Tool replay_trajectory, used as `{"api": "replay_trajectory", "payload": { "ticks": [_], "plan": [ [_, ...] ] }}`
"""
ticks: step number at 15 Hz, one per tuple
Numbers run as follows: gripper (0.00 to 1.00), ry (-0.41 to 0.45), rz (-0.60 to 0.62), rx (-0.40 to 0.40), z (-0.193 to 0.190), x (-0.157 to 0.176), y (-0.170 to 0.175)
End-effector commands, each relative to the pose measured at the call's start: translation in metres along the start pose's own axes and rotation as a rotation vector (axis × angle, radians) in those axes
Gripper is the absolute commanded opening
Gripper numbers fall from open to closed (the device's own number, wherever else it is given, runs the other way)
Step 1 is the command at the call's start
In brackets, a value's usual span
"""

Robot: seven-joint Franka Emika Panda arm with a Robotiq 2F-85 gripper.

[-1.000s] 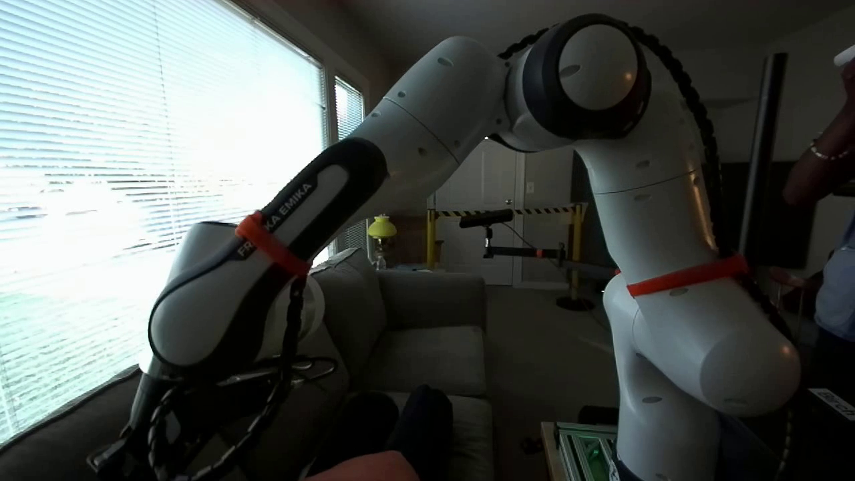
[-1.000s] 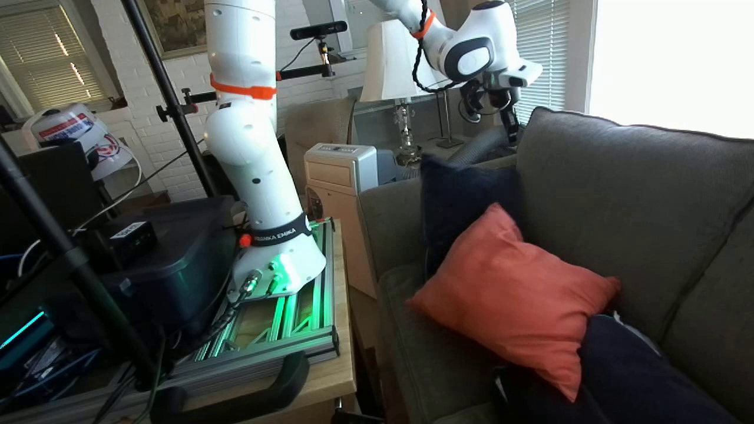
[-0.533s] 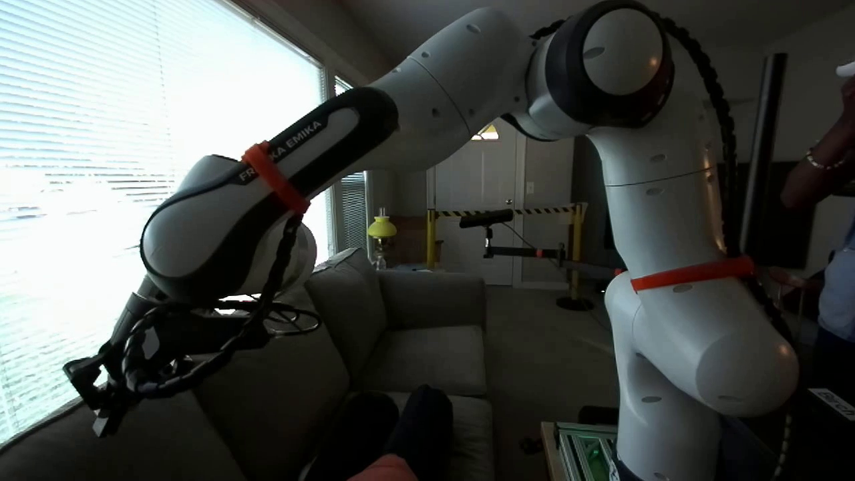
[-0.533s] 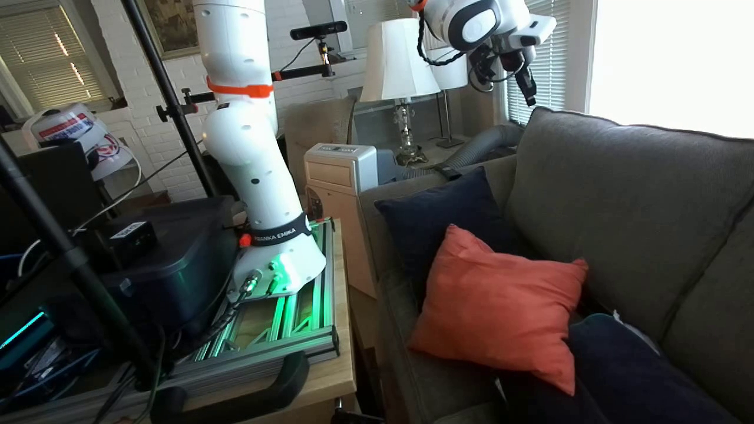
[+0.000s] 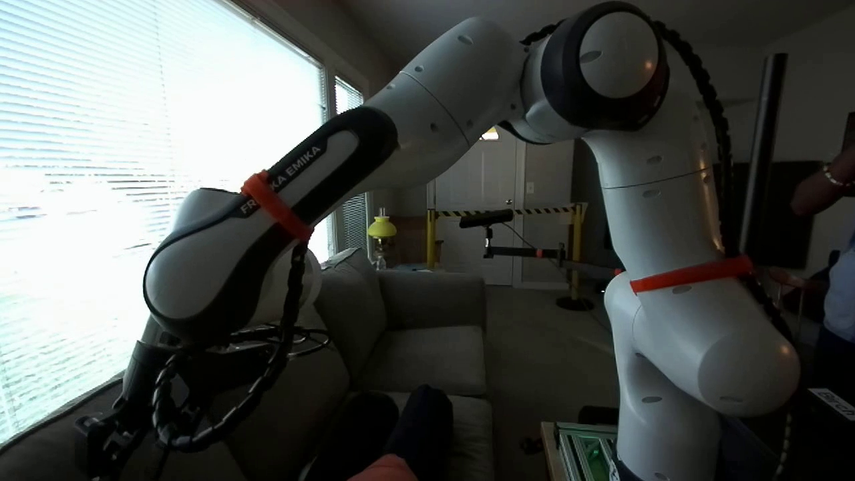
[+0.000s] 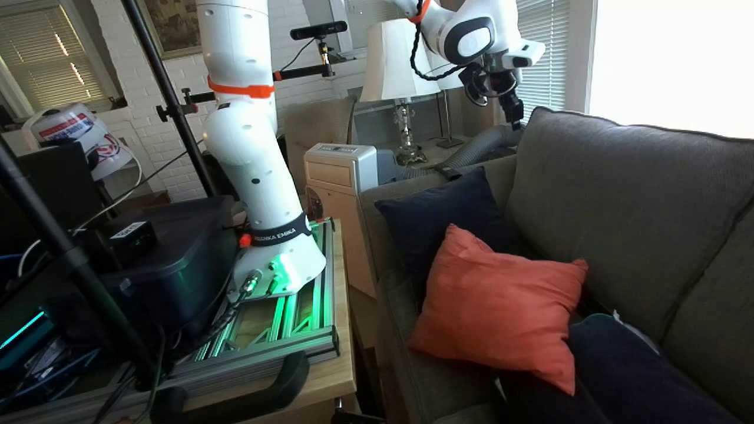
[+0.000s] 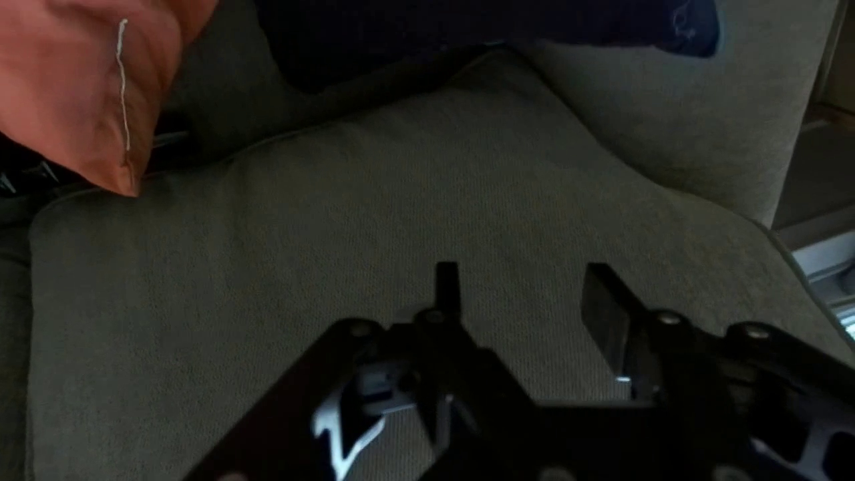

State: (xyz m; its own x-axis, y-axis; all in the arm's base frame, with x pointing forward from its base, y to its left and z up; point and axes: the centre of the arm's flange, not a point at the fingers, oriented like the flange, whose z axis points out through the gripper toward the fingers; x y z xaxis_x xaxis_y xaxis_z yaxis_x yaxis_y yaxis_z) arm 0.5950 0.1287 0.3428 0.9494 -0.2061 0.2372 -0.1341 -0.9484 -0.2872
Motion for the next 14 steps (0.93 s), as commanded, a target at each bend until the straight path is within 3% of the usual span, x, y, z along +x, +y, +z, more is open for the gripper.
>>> {"api": "replay_trajectory", "payload": {
  "ticks": [1, 3, 4, 8, 14],
  "plan": [
    [0.83, -0.119, -0.099, -0.001, 0.025, -0.025, -0.01],
    [0.98, -0.188, -0.151, -0.004, 0.041, -0.042, -0.018],
    [1.0, -0.216, -0.173, -0.004, 0.048, -0.05, -0.02],
    [1.0, -0.319, -0.254, -0.027, 0.082, -0.087, -0.024],
    [1.0, -0.404, -0.454, -0.052, 0.119, -0.134, -0.04]
  ]
}}
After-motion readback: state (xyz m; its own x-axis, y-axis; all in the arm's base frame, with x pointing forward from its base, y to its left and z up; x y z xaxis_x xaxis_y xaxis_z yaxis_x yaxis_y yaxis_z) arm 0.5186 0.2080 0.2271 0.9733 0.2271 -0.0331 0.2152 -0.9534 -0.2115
